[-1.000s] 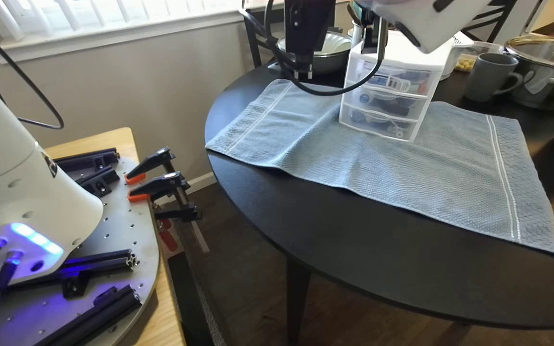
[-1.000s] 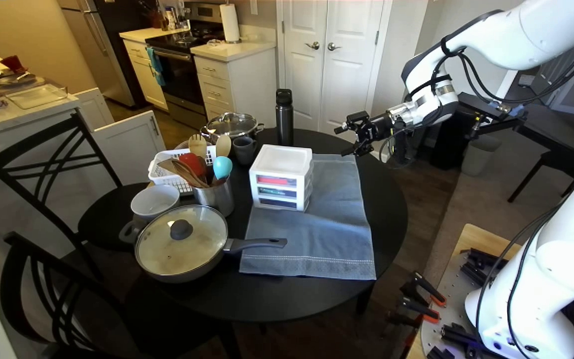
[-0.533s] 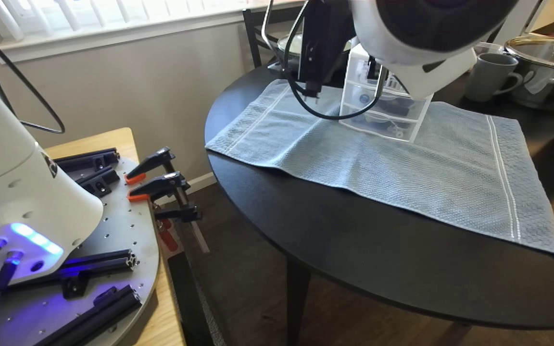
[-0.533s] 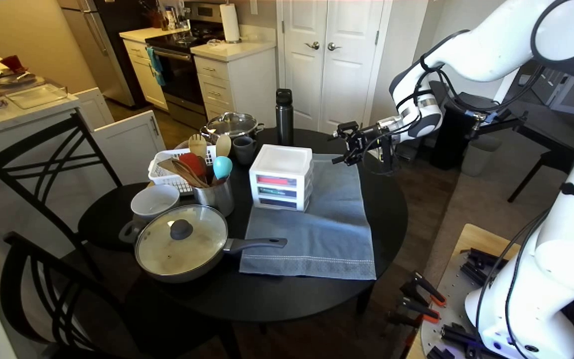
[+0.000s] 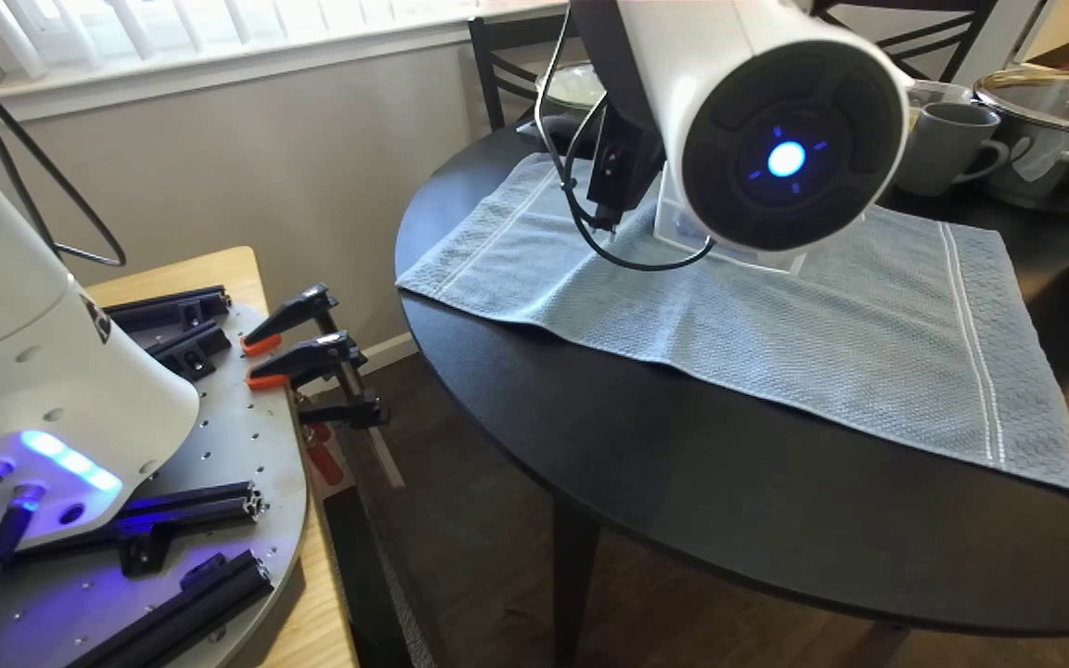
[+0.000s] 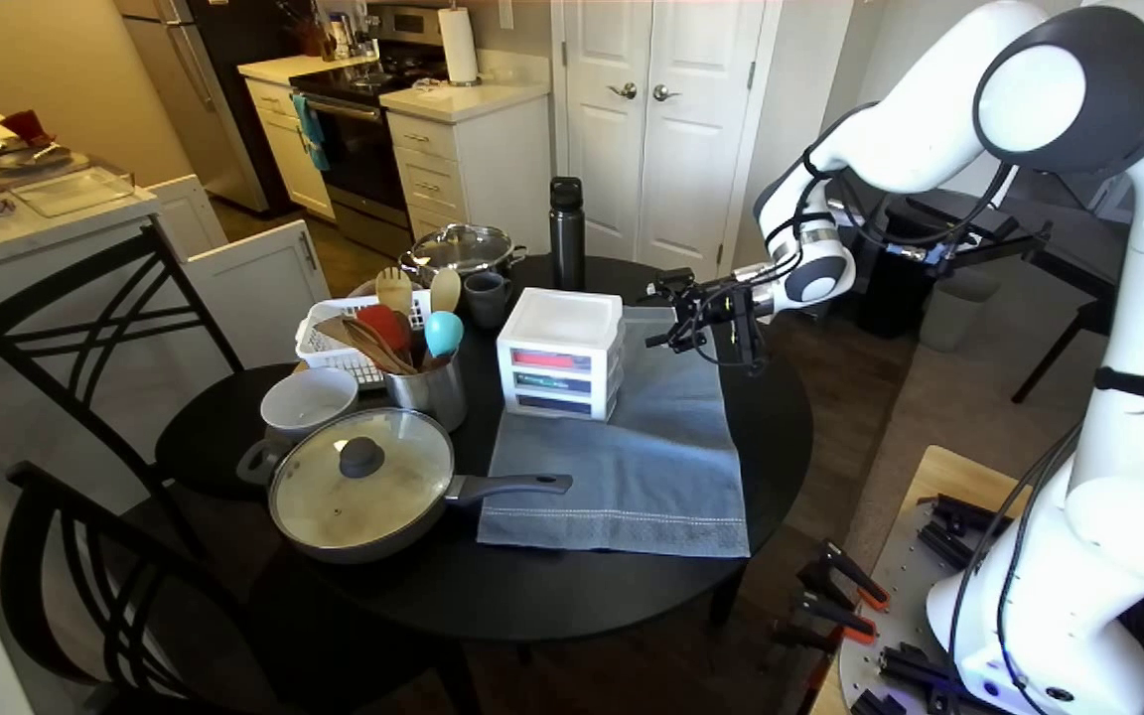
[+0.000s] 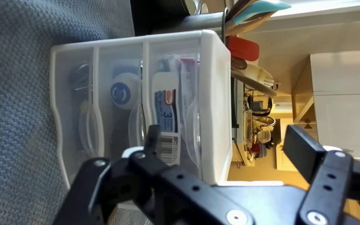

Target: Pull the top drawer open of the small cabinet on top of the blue towel

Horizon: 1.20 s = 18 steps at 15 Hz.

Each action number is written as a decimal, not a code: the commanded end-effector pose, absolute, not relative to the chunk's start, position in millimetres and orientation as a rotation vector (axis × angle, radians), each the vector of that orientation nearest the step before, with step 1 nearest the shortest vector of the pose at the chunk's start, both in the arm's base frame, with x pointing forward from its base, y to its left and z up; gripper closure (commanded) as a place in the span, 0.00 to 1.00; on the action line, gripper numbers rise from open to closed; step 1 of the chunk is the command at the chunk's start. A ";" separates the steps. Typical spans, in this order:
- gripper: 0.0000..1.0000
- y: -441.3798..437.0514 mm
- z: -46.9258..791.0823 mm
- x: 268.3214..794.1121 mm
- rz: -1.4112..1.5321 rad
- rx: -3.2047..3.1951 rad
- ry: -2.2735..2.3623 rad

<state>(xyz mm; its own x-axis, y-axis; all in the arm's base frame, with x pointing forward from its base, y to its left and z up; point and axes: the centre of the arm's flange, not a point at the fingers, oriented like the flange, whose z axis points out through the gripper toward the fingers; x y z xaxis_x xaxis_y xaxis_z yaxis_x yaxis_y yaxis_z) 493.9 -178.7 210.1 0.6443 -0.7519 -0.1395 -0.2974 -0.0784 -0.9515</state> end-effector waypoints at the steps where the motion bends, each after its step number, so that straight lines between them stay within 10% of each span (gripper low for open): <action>1: 0.00 -181.0 196.3 489.8 -0.521 -1.599 0.881; 18: 0.00 -168.1 168.4 492.3 -0.567 -1.567 0.767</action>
